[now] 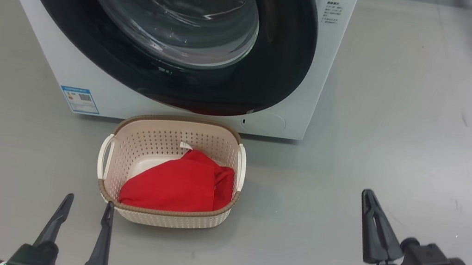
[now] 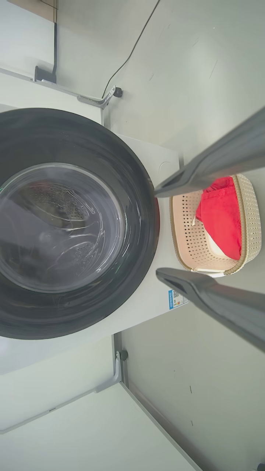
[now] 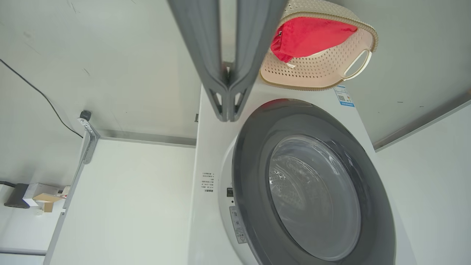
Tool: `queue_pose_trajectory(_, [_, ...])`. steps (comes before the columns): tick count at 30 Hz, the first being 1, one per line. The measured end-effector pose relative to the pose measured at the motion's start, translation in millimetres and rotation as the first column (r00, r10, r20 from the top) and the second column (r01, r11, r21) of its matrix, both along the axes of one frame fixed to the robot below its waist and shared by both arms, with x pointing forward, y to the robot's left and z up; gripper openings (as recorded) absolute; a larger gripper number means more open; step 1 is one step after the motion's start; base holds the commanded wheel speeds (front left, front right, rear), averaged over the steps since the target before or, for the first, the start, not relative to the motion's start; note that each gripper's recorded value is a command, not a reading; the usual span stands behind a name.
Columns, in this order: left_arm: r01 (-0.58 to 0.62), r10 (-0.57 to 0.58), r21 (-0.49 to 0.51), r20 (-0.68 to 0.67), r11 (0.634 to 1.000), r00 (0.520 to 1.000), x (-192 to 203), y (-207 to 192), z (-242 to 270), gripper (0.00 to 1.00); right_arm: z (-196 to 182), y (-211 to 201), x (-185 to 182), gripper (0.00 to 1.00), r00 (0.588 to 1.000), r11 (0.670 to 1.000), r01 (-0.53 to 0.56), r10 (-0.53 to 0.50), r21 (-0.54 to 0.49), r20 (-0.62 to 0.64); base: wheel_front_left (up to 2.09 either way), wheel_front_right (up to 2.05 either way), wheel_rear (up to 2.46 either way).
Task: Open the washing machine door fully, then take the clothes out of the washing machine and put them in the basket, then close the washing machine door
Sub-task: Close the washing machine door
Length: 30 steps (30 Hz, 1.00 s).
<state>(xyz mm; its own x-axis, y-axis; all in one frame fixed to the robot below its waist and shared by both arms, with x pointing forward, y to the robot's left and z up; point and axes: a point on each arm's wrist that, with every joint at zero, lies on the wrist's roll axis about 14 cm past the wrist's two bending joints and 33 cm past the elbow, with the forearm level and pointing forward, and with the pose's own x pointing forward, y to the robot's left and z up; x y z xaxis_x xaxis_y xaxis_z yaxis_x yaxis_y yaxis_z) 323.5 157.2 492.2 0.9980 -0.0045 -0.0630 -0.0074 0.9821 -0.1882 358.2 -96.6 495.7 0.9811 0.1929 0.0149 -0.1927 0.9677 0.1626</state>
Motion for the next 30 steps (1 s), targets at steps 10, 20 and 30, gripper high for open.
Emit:
queue_pose_trajectory(10, [0.036, -0.036, 0.004, 0.024, 0.999, 0.999, 24, -11, 2, 1.00, 17, 20, 58, 0.00, 0.992, 0.992, -0.111, 0.114, -0.067, 0.051, 0.00, 0.00, 0.00])
queue_pose_trajectory(20, [0.003, -0.004, 0.034, 0.027, 0.999, 1.000, 48, 1, -4, 1.00, 32, 46, 125, 0.00, 0.974, 0.977, -0.196, 0.204, -0.084, 0.095, 0.00, 0.00, 0.00])
queue_pose_trajectory(30, [-0.055, 0.054, 0.056, 0.018, 0.997, 0.998, 58, 19, -14, 1.00, 28, 68, 182, 0.00, 0.959, 0.961, -0.256, 0.266, -0.102, 0.095, 0.00, 0.00, 0.00])
